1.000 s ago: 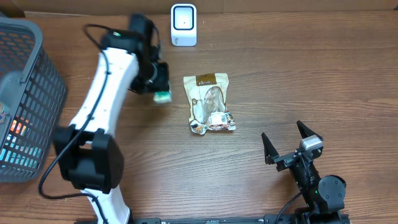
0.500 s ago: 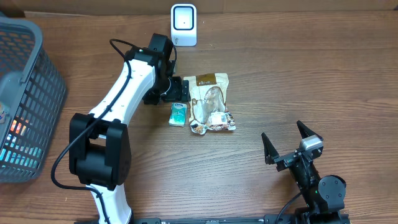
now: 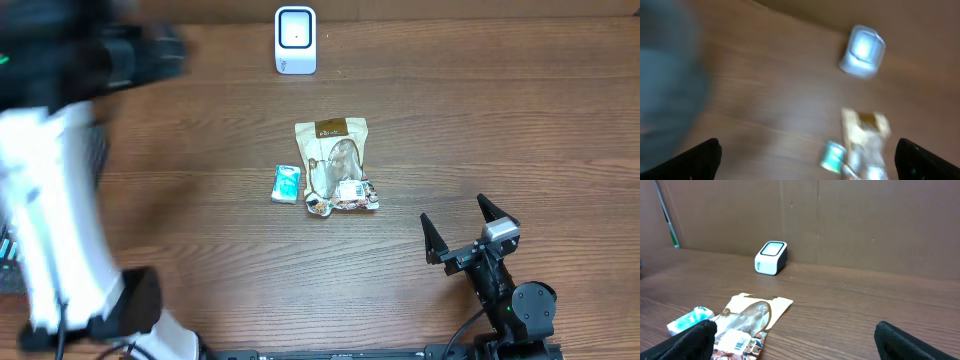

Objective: Scan the item barcode
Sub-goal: 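Reach the left gripper into the basket and grasp the orange Kleenex box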

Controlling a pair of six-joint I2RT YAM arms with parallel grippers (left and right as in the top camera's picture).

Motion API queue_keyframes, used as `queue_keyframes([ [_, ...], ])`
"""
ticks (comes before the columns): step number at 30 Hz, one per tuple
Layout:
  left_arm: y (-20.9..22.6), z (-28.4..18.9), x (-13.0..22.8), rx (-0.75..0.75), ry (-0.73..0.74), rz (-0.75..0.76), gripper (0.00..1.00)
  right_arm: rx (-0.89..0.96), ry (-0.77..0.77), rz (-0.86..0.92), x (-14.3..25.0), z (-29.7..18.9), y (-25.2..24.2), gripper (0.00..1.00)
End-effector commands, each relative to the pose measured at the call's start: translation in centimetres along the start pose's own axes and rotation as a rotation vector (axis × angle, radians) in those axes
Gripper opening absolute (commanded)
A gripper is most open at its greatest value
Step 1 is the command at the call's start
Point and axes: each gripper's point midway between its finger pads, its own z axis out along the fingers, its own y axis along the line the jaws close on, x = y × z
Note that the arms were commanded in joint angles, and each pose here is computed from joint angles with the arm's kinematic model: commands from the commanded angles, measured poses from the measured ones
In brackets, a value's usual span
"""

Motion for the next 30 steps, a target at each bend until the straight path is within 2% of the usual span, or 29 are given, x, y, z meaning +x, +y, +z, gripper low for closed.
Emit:
queue_keyframes([
  [1, 7.6, -3.8, -0.7, -0.221, -0.080, -0.098, 1.00, 0.004, -0.007, 0.000, 0.1, 0.0, -0.1, 1.00],
  [6, 16.7, -5.3, 0.0, -0.347, -0.094, -0.401, 1.00, 0.004, -0.007, 0.000, 0.1, 0.0, -0.1, 1.00],
  [9, 21.4, -5.5, 1.0, -0.474, -0.079, -0.515, 0.98, 0.004, -0.007, 0.000, 0.1, 0.0, -0.1, 1.00],
  [12, 24.2, -4.3, 1.8, -0.518, -0.041, -0.615, 0.96, 0.004, -0.007, 0.001, 0.1, 0.0, -0.1, 1.00],
  [16, 26.6, -1.3, 2.4, -0.532, 0.040, -0.652, 0.89, 0.004, -0.007, 0.000, 0.1, 0.0, -0.1, 1.00],
  [23, 29.4, 4.6, 3.1, -0.533, 0.166, -0.637, 0.91, 0.005, -0.007, 0.000, 0.1, 0.0, -0.1, 1.00],
  [30, 31.9, 10.4, 5.8, -0.531, 0.348, -0.598, 0.91, 0.004, -0.007, 0.000, 0.1, 0.0, -0.1, 1.00],
])
